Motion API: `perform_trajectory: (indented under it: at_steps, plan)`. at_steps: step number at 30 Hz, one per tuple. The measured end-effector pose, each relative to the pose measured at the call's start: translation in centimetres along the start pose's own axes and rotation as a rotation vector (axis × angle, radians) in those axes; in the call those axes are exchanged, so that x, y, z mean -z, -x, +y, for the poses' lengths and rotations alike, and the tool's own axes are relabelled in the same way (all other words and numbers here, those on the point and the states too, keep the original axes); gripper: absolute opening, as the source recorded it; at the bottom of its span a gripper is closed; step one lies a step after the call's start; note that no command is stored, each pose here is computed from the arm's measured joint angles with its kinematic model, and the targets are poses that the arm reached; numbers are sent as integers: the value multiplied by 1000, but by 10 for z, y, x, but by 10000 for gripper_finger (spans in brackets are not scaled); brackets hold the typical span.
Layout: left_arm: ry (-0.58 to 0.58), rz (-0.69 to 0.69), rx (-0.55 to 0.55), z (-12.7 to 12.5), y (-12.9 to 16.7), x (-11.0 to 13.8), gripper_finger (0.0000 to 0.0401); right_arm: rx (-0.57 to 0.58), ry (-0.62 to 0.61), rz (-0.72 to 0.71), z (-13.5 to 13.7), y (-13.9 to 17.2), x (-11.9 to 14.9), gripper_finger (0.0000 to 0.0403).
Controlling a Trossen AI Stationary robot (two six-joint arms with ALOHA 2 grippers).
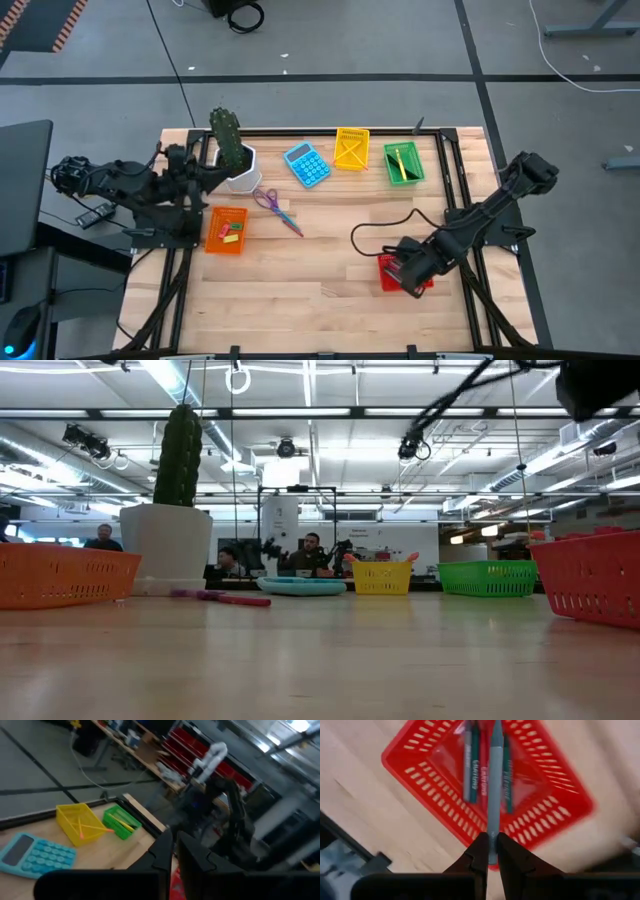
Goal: Sort crayons/erasers/pens/pencils in bins
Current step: Put the gray crayon into the red bin
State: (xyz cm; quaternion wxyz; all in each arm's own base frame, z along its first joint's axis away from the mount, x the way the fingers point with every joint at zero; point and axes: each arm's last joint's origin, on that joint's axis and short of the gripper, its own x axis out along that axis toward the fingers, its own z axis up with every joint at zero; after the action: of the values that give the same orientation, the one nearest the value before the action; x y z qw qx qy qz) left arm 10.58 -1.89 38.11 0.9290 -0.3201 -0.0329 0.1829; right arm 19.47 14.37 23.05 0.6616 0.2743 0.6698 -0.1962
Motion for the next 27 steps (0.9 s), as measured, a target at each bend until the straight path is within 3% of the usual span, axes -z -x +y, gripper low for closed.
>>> perform_trajectory:
  at_steps: [5,11,15,27]
  plan:
    - [47,-2,-10,-4,-6,3,34,-111,-20,-13,-12,-30,1,37]
    - [96,27,-7,-11,-17,11,40,-70,54,-16,-25,-50,3,37]
    - [104,42,-18,-16,-27,19,37,-103,106,-44,-27,-62,2,37]
    - [115,40,-16,-27,-45,31,42,-111,62,-93,-37,-80,-9,39]
